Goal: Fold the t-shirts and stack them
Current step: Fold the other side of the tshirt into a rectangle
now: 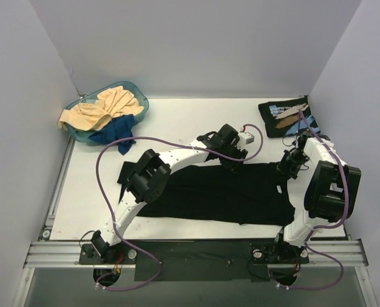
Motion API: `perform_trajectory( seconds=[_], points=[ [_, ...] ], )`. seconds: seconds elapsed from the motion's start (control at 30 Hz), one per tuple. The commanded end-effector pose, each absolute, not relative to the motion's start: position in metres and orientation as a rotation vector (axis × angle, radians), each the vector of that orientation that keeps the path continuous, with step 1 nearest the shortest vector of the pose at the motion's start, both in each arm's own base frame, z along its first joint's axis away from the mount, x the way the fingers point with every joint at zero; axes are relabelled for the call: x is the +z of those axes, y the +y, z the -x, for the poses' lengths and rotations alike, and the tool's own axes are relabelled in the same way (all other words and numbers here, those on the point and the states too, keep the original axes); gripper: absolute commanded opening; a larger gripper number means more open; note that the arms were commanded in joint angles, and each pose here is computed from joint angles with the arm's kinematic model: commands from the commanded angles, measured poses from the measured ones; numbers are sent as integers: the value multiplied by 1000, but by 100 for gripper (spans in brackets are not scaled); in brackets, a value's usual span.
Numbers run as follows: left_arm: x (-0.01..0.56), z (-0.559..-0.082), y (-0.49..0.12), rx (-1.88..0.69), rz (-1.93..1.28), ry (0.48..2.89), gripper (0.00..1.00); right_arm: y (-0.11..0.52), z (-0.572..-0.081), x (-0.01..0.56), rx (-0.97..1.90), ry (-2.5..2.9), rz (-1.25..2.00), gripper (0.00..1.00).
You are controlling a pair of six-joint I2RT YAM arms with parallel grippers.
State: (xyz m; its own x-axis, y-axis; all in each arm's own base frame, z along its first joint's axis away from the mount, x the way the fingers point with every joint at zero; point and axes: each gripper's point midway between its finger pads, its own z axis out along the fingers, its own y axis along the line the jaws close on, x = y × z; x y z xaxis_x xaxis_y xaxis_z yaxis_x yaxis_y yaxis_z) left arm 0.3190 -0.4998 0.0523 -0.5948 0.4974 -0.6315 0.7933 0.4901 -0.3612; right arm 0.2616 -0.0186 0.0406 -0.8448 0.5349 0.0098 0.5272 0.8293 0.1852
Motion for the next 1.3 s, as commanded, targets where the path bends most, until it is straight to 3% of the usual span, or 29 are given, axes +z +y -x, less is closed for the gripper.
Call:
perform_trajectory(
  seconds=[0.0,0.4,0.47,0.5,0.53,0.57,0.6,0.97,1.27],
  points=[
    [69,-341,-510,-852,-1010,2235,49,-12,-248,54,321,2977,-855,0],
    [43,-338,-509,-796,-1060,2259,50,-12,-247,53,326,2984,-848,0],
    [38,-335,-510,-809,-1065,2272,40,-11,-249,55,335,2978,-845,0],
    [38,-333,-511,-818,-1067,2274,25,-11,-250,56,342,2975,-846,0],
    [39,-334,-512,-824,-1066,2270,19,-11,-251,58,344,2971,-844,0],
    [42,-333,-513,-835,-1069,2265,5,-11,-251,59,344,2970,-841,0],
    [47,-334,-513,-840,-1067,2263,0,-11,-251,60,344,2968,-841,0],
    [115,-342,-497,-890,-1026,2220,0,-15,-241,81,293,2974,-803,0],
    [143,-320,-489,-1010,-1065,2229,0,-8,-218,105,312,3000,-776,0]
  ],
)
